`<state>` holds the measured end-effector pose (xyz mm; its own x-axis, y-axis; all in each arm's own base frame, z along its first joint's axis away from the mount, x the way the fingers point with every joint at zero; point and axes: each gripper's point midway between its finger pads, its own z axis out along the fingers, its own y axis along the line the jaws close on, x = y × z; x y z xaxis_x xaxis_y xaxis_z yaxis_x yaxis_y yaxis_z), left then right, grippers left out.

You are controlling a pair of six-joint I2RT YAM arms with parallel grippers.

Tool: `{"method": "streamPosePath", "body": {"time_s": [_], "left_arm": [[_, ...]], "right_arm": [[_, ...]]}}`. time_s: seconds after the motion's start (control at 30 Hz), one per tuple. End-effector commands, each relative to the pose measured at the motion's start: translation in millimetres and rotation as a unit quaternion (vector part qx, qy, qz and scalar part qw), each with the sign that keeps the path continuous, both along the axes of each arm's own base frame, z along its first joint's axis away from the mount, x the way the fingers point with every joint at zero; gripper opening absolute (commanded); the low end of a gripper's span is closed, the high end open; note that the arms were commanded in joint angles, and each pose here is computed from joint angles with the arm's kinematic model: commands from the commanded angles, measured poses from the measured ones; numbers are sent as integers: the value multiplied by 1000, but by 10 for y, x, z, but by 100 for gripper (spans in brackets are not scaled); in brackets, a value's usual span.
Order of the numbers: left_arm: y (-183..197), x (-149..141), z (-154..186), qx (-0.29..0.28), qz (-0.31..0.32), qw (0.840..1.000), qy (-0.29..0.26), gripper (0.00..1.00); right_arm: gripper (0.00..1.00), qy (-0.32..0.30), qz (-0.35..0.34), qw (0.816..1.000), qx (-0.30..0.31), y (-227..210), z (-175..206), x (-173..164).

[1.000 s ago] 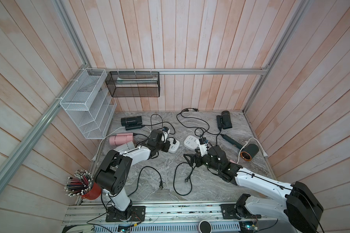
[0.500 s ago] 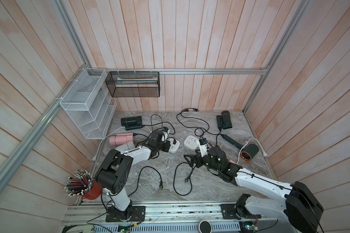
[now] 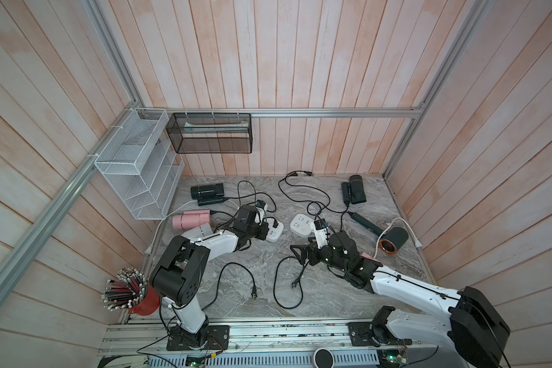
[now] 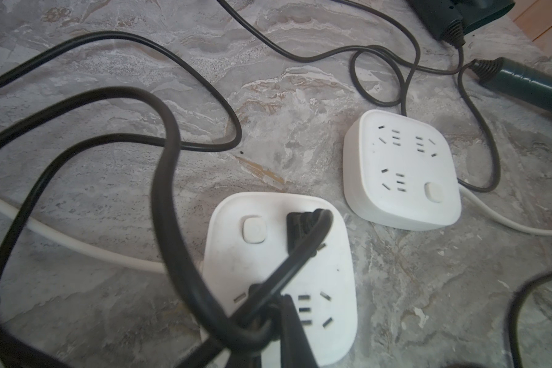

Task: Charge the blow dryers
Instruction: Insert the plug into the socket.

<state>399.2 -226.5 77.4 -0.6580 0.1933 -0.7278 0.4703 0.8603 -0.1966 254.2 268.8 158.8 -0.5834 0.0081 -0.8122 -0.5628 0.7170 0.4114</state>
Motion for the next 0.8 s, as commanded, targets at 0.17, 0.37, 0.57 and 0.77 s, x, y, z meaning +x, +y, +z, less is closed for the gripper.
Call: {"method": "streamPosePath", "body": {"time_s": [0.17,0.37,0.57,0.77], "left_arm": [[149,-108,-201,47,7,997,57,10],[106,-80,-69,36,0,998,47,25],[98,-149,114,17,0,999,38,40],[179,-442,265,-13,19,998,58,44]], "right_arm": [[100,-4,3,1000,11,3,59,-11],[100,-5,5,1000,9,4,52,-17],[100,-2,9,1000,10,5,34,-43],[97,1,17,1000,10,22,48,-96]]}}
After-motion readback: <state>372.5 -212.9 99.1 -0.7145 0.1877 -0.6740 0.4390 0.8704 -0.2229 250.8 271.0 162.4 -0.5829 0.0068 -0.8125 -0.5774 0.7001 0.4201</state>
